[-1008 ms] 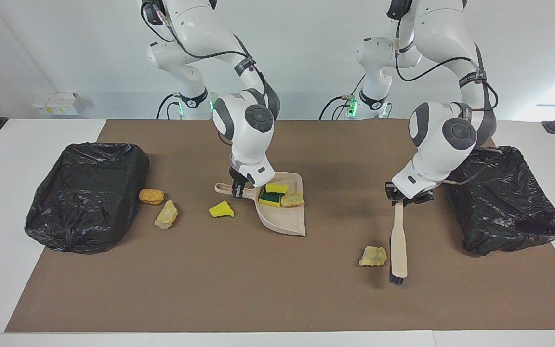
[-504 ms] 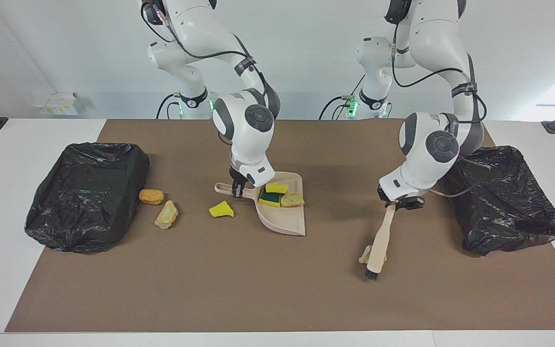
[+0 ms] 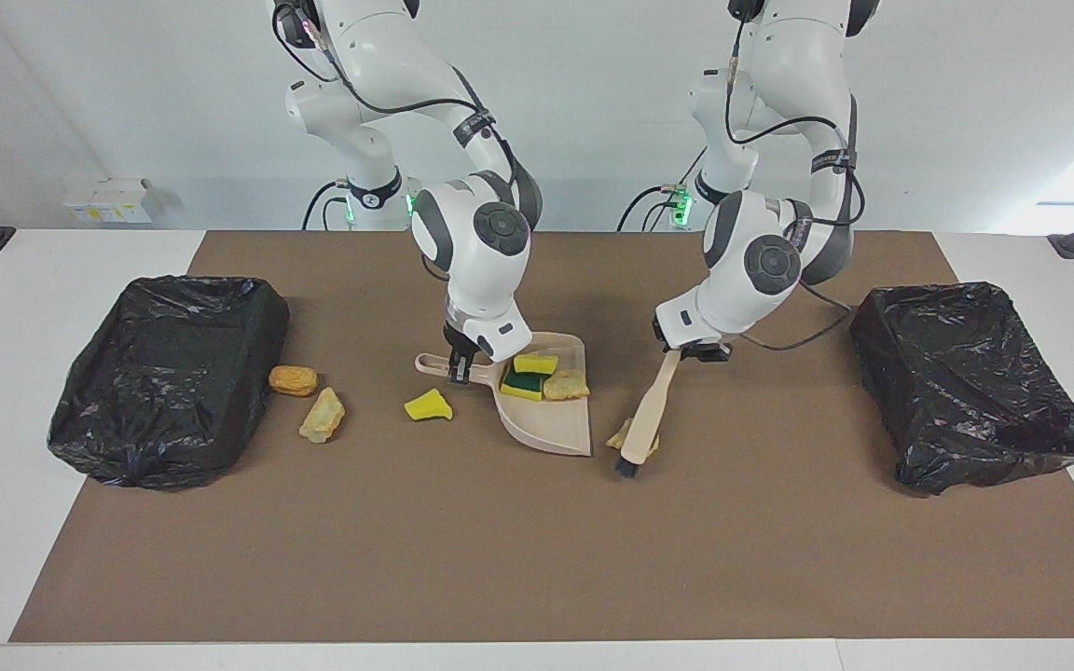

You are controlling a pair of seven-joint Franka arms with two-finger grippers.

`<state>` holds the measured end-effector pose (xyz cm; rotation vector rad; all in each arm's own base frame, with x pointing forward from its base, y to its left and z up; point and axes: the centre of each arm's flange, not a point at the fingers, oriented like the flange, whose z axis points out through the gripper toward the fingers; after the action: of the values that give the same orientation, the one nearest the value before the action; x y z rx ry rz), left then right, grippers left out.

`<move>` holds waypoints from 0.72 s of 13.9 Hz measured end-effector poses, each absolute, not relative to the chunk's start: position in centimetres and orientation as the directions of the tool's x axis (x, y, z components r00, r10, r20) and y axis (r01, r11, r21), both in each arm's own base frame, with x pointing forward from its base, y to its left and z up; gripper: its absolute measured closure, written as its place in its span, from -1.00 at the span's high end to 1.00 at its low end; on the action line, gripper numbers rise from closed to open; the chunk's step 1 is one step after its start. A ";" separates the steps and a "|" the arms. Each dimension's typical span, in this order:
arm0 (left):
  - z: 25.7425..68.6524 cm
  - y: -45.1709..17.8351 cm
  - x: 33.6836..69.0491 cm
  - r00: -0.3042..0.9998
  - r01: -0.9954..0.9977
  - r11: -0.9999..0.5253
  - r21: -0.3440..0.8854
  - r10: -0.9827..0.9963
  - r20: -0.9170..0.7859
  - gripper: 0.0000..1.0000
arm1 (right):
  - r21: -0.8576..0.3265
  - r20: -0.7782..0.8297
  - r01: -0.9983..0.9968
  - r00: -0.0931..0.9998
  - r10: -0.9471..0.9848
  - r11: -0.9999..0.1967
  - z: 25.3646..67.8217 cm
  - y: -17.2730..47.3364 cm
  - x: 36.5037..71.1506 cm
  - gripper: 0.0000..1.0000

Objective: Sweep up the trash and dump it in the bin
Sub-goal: 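Sweep the last paper piece into the dustpan with the left gripper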

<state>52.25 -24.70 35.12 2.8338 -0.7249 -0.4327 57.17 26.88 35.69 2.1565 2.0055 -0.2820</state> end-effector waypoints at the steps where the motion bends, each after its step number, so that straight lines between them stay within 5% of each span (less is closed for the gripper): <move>1: 35.5 -26.3 51.2 0.844 -0.408 -0.870 0.276 -0.475 -0.250 -0.46 | 0.004 -0.261 0.997 0.071 0.963 -0.072 35.7 26.9 57.2 -0.34; 6: 37.5 -32.6 47.2 0.878 -0.276 -0.904 0.326 -0.375 -0.296 -0.46 | 0.002 -0.263 0.997 0.072 0.962 -0.074 35.5 26.8 57.1 -0.34; 10: 39.3 -29.1 49.1 0.895 -0.179 -0.917 0.357 -0.302 -0.327 -0.46 | -0.010 -0.241 0.994 0.106 0.965 -0.111 34.7 25.6 57.3 -0.34</move>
<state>49.10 -29.12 39.29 2.7411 -0.3580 -0.5457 57.34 25.56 34.69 2.2158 1.9836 -0.2803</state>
